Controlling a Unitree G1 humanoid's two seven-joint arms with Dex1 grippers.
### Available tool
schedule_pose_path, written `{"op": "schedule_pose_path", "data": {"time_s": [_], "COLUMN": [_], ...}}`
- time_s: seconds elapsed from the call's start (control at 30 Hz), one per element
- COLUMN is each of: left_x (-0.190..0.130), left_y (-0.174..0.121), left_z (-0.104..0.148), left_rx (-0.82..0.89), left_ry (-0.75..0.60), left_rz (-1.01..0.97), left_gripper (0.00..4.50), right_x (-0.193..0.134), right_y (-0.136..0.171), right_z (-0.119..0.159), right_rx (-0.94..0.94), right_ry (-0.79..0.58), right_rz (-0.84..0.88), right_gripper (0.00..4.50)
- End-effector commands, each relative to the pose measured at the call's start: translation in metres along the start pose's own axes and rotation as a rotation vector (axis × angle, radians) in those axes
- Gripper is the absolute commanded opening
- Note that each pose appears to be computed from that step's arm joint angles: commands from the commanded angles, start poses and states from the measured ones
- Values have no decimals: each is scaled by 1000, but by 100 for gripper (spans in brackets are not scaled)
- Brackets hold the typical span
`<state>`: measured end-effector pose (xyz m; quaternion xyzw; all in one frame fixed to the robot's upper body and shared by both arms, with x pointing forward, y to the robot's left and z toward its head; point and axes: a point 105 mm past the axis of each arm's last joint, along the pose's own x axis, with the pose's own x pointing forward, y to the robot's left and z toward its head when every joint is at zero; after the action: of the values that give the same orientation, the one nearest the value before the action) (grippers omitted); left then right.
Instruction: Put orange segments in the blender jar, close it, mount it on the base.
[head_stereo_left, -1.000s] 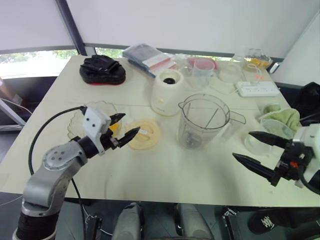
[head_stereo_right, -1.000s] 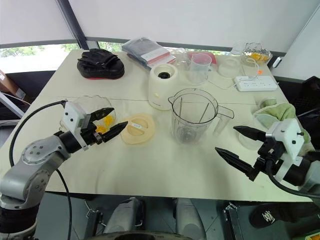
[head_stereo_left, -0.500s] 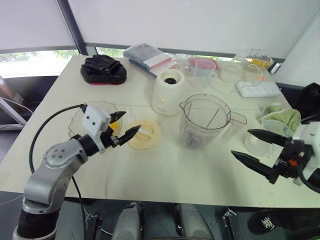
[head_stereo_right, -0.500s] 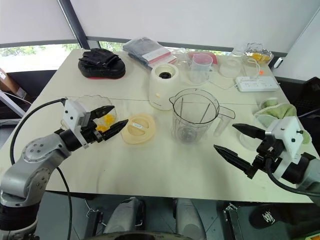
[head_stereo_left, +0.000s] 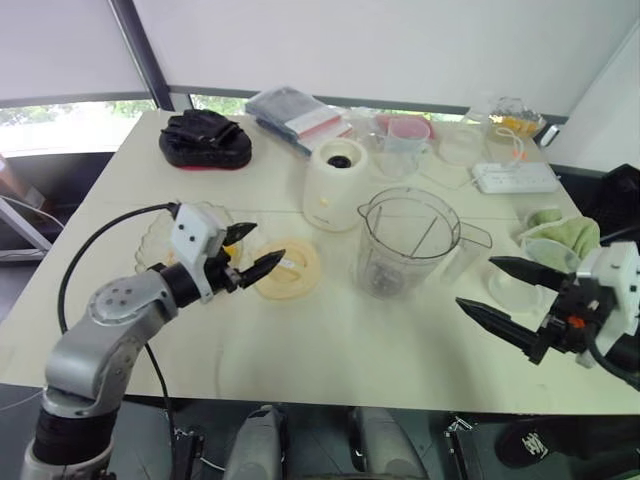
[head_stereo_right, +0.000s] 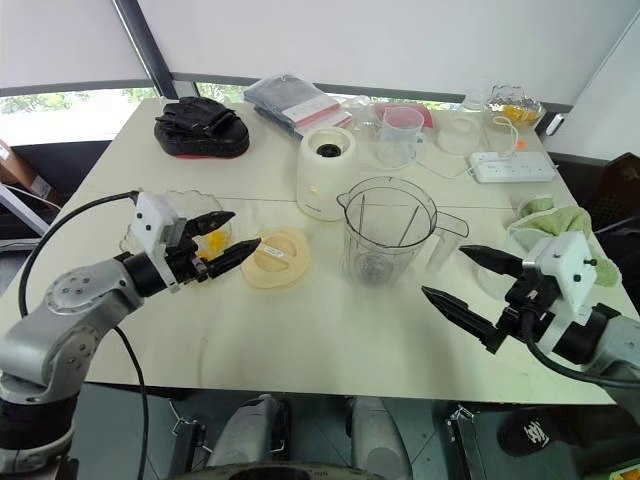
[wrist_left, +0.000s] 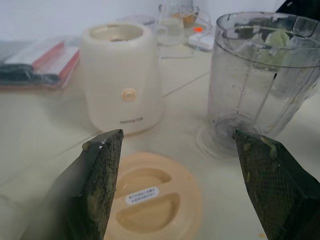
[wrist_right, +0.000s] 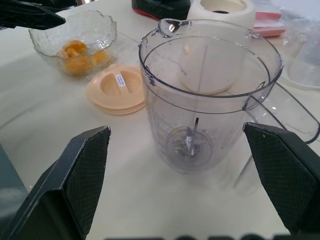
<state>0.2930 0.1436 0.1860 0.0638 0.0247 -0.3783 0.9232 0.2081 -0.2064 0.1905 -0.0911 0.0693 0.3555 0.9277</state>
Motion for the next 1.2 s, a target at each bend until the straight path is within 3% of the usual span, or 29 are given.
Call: {"op": "schedule_pose_path", "data": {"time_s": [0.03, 0.27, 0.47, 0.9, 1.2], "left_x": [-11, -41, -43, -23, -3], "left_y": [27, 92, 122, 142, 144], "left_z": [24, 32, 10, -63, -83], "left_rx": [-14, -46, 32, 17, 112], "left_ry": [-2, 242, 404, 588, 610], "left_rz": [48, 35, 4, -137, -99], "left_gripper": [364, 364, 364, 364, 364], "right_x": [4, 15, 22, 21, 17], "right_y": [6, 16, 26, 41, 48], "right_z": [4, -6, -10, -12, -12], "right_rx": [-17, 16, 38, 58, 70], "right_ry": [-38, -75, -109, -136, -135], "right_rz": [-1, -11, -35, -117, -157], "right_gripper": [447, 447, 447, 447, 447]}}
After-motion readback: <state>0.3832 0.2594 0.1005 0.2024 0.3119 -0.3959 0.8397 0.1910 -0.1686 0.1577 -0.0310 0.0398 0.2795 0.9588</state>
